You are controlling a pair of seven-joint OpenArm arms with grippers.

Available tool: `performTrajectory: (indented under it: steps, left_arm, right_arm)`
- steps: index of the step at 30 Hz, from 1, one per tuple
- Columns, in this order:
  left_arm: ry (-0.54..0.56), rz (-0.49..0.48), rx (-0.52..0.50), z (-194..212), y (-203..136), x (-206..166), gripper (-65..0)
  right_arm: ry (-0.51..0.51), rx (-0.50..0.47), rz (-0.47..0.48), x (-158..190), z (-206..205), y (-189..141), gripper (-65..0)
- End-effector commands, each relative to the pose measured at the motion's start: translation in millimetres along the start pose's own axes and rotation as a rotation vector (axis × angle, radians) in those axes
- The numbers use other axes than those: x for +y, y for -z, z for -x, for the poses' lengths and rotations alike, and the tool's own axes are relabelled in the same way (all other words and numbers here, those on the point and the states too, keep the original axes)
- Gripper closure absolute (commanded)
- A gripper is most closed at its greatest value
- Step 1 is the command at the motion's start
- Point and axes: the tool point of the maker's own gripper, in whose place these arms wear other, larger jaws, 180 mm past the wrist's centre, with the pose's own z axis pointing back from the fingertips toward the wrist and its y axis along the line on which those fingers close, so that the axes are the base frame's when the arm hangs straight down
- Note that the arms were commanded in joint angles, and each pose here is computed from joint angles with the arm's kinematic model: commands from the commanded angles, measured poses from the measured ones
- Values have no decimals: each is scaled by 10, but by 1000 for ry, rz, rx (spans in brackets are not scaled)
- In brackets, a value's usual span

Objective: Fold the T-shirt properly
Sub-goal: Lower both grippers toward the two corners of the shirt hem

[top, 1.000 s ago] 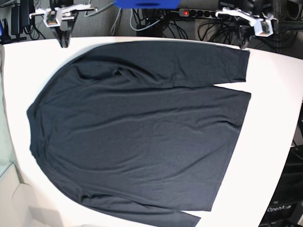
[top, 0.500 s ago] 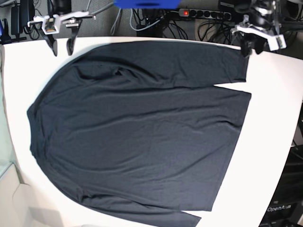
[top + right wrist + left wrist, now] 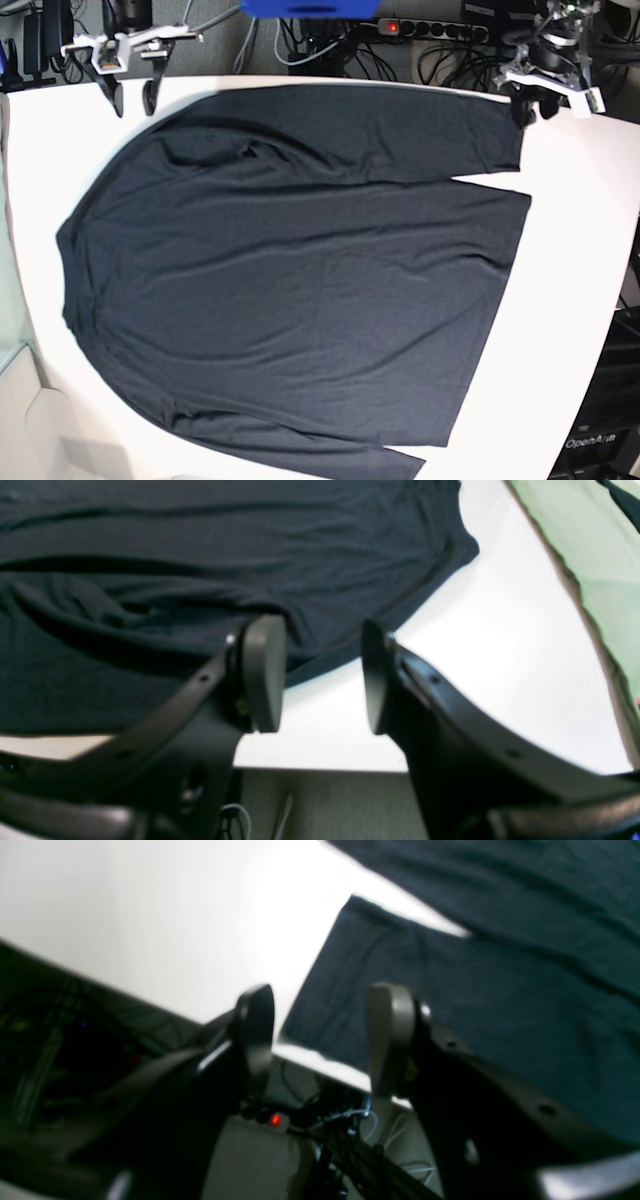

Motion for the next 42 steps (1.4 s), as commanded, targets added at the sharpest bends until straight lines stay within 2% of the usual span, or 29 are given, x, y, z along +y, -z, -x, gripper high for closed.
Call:
performTrajectory:
  steps: [1,23,27,38,40,42]
  left_arm:
    - [6,4,-26,-65,-11,14,-293]
    - [-25,-51,32,189,153,231,-291]
    - [-28,-58,40,221,163,260,-289]
    - [-16,25,105,471,184,-67,-287]
    - [-17,30,109,486,183,-87,-264]
    - [-20,30,109,485,183,-88,-208]
  right_arm:
    - [-4,-31,-3,-9,-79,-25,-268]
    - [3,-36,1,-7,-88,-14,-268]
    - [5,3,2,-6,-19,-9,-267]
    - [7,8,0,5,-16,5,-267]
    - [8,5,0,6,-28,7,-267]
    - [8,3,0,6,-31,12,-267]
